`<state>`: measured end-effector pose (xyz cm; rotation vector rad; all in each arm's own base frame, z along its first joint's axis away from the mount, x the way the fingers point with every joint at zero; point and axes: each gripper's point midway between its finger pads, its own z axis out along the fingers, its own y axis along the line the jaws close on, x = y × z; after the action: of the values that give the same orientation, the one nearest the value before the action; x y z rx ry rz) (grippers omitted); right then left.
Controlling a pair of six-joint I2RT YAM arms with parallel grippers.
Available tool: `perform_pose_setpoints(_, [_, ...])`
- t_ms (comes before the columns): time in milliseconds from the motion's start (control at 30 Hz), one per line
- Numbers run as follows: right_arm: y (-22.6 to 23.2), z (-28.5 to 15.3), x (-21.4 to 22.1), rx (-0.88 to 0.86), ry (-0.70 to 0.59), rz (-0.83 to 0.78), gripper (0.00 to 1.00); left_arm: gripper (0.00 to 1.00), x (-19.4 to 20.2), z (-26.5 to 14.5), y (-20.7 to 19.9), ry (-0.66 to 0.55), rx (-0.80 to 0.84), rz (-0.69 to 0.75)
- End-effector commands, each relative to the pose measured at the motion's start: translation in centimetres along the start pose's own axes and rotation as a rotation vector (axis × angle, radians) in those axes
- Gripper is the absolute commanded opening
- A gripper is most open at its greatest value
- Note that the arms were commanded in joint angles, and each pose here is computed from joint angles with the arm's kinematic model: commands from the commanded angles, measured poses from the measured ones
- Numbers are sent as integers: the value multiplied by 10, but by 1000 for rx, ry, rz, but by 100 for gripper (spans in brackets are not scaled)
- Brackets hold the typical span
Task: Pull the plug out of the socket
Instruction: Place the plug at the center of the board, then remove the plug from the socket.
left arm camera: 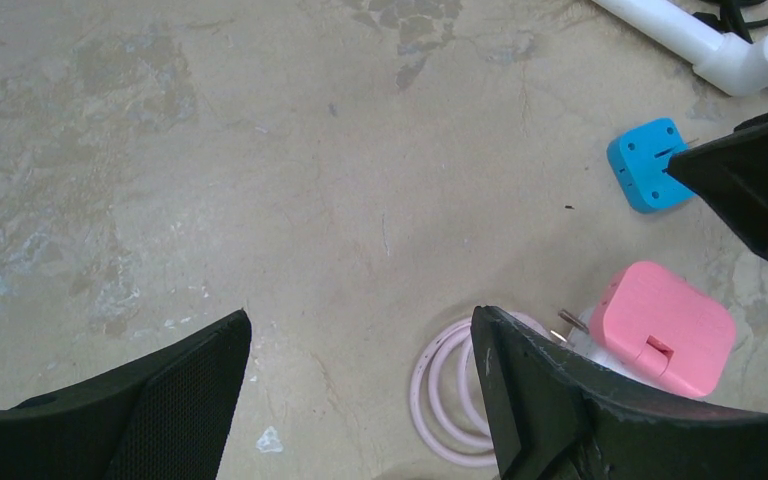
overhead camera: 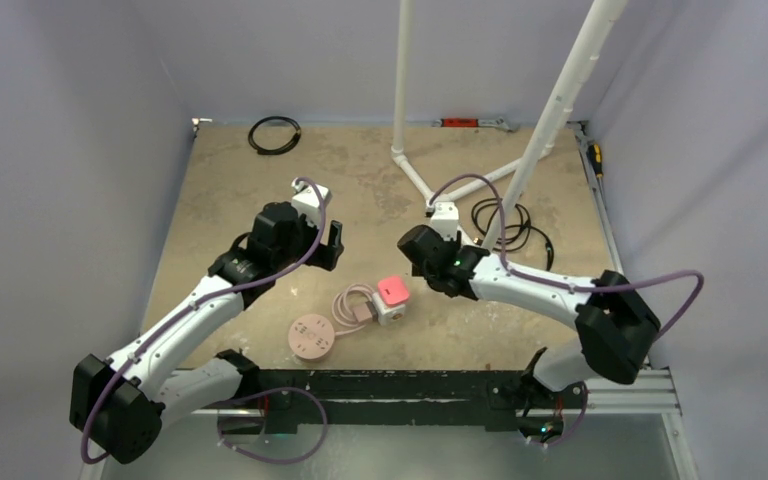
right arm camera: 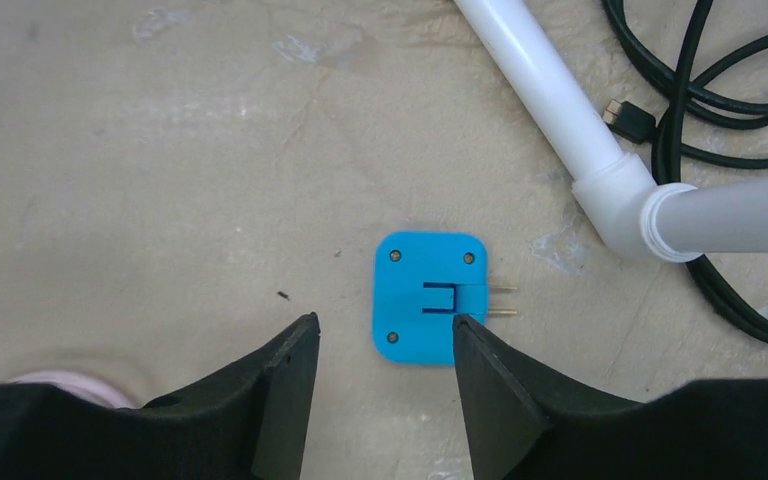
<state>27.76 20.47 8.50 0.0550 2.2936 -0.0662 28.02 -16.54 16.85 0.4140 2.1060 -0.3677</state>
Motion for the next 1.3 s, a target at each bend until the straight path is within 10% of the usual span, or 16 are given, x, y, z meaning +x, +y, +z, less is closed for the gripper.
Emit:
perform_pose_setpoints(0, [3, -17, -17, -78, -47, 71, 56, 80, -20, -3, 0, -44, -8, -4])
perform_pose_setpoints(500, [79, -116, -29, -837, -57, 35, 88, 81, -25, -6, -3, -66, 7, -13])
perform_pose_setpoints(1267, [79, -89, 24, -770, 88, 93, 99, 81, -21, -4, 0, -49, -7, -9])
